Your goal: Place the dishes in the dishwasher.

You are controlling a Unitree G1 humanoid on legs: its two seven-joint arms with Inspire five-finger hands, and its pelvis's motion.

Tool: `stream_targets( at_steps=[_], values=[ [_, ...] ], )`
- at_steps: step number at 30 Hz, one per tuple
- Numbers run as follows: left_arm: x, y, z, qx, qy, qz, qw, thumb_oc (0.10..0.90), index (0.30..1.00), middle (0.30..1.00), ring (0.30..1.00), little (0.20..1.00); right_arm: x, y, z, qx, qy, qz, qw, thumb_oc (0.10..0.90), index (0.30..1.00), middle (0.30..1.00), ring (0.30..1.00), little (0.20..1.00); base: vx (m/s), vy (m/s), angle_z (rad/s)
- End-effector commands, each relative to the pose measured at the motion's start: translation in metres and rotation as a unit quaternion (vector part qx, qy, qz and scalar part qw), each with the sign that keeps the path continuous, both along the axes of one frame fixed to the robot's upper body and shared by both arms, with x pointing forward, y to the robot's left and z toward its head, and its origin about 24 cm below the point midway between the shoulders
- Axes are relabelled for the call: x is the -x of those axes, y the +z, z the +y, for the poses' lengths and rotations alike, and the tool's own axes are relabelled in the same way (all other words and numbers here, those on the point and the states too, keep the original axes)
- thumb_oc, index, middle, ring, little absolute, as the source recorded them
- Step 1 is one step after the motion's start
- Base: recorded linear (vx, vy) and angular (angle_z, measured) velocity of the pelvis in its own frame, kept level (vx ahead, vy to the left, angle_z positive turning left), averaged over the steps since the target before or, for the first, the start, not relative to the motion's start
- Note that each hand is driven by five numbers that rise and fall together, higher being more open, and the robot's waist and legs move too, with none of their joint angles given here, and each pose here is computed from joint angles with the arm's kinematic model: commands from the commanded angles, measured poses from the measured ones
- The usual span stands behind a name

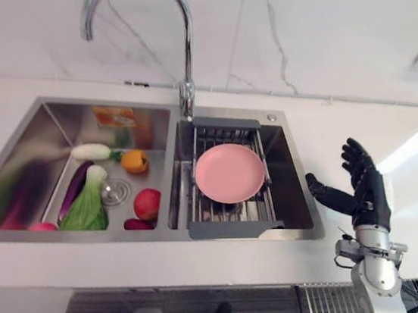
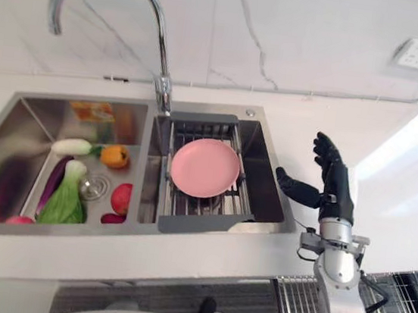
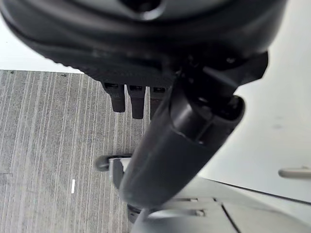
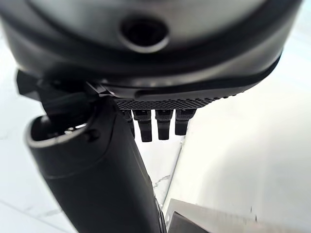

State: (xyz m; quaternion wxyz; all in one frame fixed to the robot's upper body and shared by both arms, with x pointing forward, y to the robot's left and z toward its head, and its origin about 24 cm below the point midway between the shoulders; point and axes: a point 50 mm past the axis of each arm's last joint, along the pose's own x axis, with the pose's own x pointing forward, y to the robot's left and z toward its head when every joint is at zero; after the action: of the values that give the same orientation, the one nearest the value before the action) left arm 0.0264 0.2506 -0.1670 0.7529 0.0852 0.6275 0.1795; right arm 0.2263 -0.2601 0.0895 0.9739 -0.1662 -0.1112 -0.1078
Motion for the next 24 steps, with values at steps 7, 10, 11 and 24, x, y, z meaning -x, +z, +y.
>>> stream_targets(
  at_steps=[7,10,11,24],
  values=[
    [-0.006,-0.001,-0.006,0.009,-0.12,0.019,0.993,0.8,0.9,0.9,0.9,0.9,-0.007,0.063,0.012,0.137,0.077,-0.119,0.98,0.8,0.9,0.9,0.9,0.9,0.07,0.097,-0.22],
    [-0.01,0.0,-0.003,0.006,-0.128,0.016,0.992,0.8,0.9,0.9,0.9,0.9,-0.006,0.062,0.014,0.152,0.1,-0.105,0.978,0.8,0.9,0.9,0.9,0.9,0.06,0.109,0.02],
    [-0.011,0.0,-0.003,0.007,-0.13,0.015,0.991,0.8,0.9,0.9,0.9,0.9,-0.007,0.063,0.015,0.152,0.106,-0.105,0.977,0.8,0.9,0.9,0.9,0.9,0.02,0.046,0.02],
    [-0.011,-0.003,-0.016,0.036,-0.16,0.018,0.986,0.8,0.9,0.9,0.9,0.9,-0.012,0.066,0.037,0.168,0.179,-0.1,0.964,0.8,0.9,0.9,0.9,0.9,0.01,0.033,-0.06]
  ],
)
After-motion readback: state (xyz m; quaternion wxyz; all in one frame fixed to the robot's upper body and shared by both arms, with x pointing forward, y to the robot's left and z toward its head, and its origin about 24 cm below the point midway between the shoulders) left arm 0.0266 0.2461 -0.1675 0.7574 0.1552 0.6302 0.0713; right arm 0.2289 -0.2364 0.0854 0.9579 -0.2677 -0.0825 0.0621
